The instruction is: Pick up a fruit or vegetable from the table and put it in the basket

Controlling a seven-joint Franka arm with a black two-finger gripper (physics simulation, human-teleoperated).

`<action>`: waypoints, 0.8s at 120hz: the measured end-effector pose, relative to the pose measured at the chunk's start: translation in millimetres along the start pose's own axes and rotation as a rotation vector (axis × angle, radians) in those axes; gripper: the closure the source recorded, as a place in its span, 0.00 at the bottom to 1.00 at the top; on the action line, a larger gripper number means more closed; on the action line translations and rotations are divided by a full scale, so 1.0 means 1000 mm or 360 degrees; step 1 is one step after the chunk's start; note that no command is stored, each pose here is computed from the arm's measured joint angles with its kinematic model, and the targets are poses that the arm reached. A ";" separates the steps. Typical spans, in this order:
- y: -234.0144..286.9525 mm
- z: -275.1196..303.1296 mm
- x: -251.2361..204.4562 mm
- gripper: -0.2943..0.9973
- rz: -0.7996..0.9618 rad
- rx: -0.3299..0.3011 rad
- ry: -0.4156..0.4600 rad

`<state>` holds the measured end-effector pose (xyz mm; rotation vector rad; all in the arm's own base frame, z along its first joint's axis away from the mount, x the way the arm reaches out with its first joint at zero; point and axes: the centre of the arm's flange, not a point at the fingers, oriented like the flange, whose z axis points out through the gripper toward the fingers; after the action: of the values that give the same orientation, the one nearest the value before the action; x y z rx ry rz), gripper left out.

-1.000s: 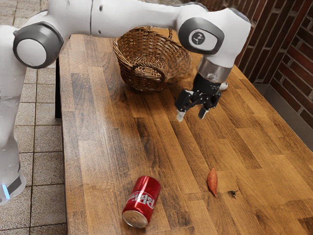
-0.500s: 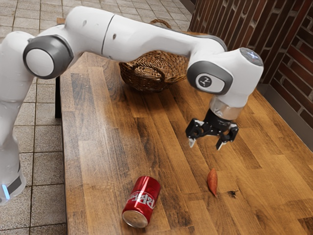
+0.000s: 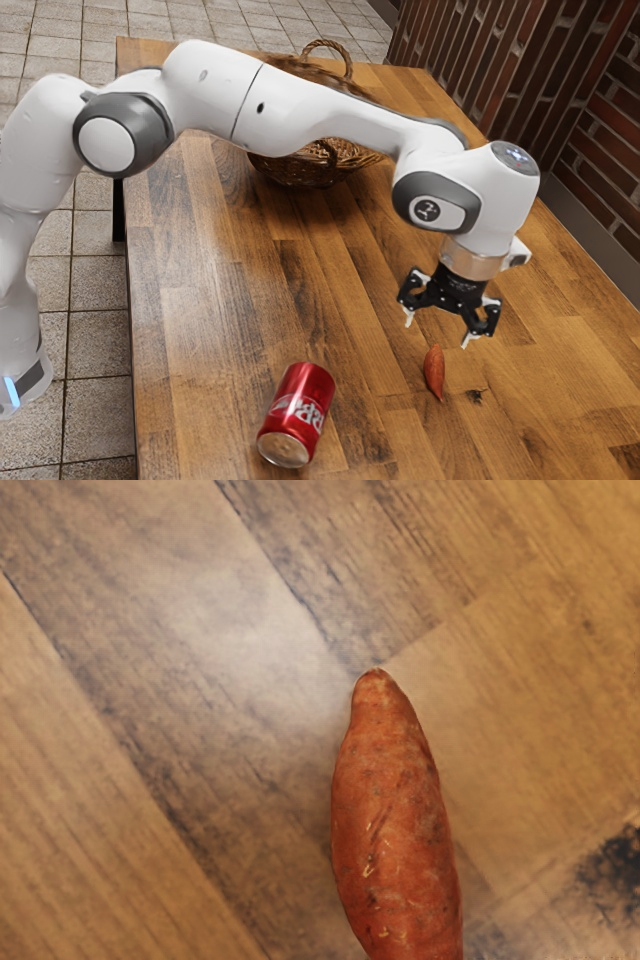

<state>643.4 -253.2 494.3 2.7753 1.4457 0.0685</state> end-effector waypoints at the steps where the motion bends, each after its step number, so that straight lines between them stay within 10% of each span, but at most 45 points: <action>1: 0.001 0.001 0.000 0.23 0.0007 -0.0003 0.0000; 96: 0.022 0.065 0.030 0.24 0.0153 -0.0141 -0.0173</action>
<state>681.8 -240.2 431.2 2.7293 1.2538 -0.0168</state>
